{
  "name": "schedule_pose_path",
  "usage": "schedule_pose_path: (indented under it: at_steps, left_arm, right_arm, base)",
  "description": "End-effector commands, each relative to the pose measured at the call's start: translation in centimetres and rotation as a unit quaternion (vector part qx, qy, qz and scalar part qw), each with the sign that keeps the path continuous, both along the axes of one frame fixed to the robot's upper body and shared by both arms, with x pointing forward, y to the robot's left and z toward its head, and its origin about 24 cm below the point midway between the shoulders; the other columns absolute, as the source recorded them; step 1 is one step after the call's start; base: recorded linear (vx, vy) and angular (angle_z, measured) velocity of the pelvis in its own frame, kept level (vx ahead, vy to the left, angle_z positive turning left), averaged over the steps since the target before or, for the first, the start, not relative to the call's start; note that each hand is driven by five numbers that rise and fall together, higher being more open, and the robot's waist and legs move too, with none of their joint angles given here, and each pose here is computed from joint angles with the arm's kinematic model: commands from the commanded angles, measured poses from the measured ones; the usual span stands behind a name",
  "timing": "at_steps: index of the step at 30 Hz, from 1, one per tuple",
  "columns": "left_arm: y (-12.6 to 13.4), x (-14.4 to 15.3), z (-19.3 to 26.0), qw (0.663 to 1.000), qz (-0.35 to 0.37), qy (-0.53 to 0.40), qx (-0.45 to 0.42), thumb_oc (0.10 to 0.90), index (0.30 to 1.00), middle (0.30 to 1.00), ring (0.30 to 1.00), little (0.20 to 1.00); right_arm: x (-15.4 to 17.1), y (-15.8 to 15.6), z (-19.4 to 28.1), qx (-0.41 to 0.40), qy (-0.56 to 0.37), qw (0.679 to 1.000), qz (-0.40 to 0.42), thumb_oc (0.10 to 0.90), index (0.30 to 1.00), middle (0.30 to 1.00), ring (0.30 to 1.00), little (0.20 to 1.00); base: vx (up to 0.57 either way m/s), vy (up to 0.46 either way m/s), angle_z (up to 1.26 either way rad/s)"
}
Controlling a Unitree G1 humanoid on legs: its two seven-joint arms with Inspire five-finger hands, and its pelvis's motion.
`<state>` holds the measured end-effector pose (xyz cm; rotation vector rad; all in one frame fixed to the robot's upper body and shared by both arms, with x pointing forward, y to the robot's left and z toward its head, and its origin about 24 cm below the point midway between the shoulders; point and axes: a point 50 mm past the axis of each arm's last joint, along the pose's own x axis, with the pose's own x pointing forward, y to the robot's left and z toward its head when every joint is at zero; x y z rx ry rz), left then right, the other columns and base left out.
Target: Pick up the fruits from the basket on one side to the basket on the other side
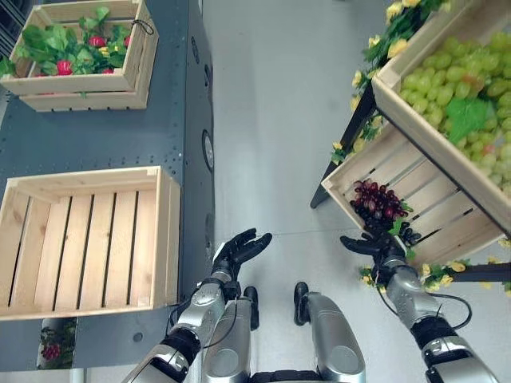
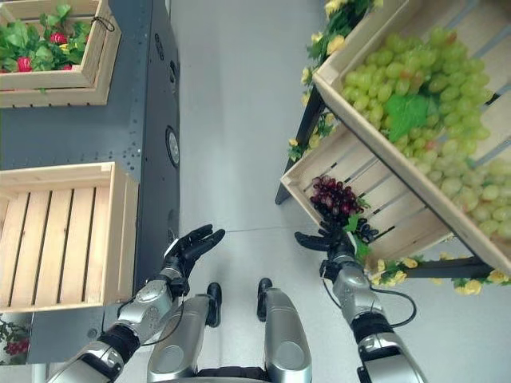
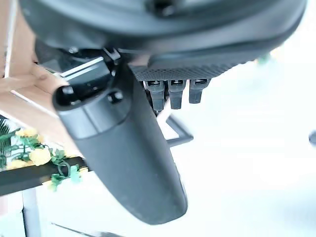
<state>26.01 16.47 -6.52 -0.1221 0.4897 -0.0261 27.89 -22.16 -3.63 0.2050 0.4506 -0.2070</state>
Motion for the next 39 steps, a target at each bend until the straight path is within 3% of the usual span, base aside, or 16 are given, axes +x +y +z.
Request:
schedule_pose_path:
  at_steps: [1,13,24,28,31,35,39]
  left_arm:
    - [-1.2,-1.8,-1.1,1.000,-0.024,-0.003,-0.007,0.800,0.900,0.900,0.900,0.900]
    - [1.6,-10.0,-7.6,0.982,-0.011,0.179,0.062,0.800,0.900,0.900,0.900,0.900]
    - [1.4,-12.8,-9.1,0.961,-0.057,0.245,0.118,0.800,0.900,0.900,0.900,0.900]
    - [0.5,-13.4,-9.3,0.965,-0.060,0.248,0.063,0.800,0.900,0.900,0.900,0.900]
    - [0.5,-14.1,-9.5,0.961,-0.086,0.253,0.072,0.800,0.900,0.900,0.900,0.900]
    - [1.0,-14.8,-9.7,0.952,-0.104,0.271,0.101,0.800,0.900,0.900,0.900,0.900]
    - [1.5,-15.2,-9.9,0.950,-0.079,0.284,0.103,0.800,0.900,0.900,0.900,0.900]
  right_arm:
    - [1.0,-0.3,2.0,0.002,-0.080,0.997,0.012,0.800,0.900,0.900,0.900,0.900]
    - [-5.4,3.3,-5.7,0.024,0.065,0.995,0.066,0.800,0.900,0.900,0.900,0.900]
    - [-11.5,4.3,-10.5,-0.018,0.214,0.970,0.111,0.800,0.900,0.900,0.900,0.900]
    - [-14.9,3.7,-12.0,-0.058,0.280,0.951,0.114,0.800,0.900,0.900,0.900,0.900]
    - [-15.3,3.3,-12.2,-0.119,0.293,0.936,0.153,0.800,0.900,0.900,0.900,0.900]
    - [-15.8,2.8,-12.3,-0.142,0.306,0.927,0.163,0.800,0.900,0.900,0.900,0.900]
    - [-16.5,2.4,-12.5,-0.141,0.318,0.924,0.156,0.800,0.900,0.900,0.900,0.900]
  base:
    - [0.12,-0.027,-0.08]
    - [0.08,-0.034,0.01]
    - [0.02,-0.018,0.06]
    - [0.02,0.020,0.02]
    - [0.01,0.020,-0.03]
    - [0.01,0.008,0.04]
    - [0.00,0.003,0.01]
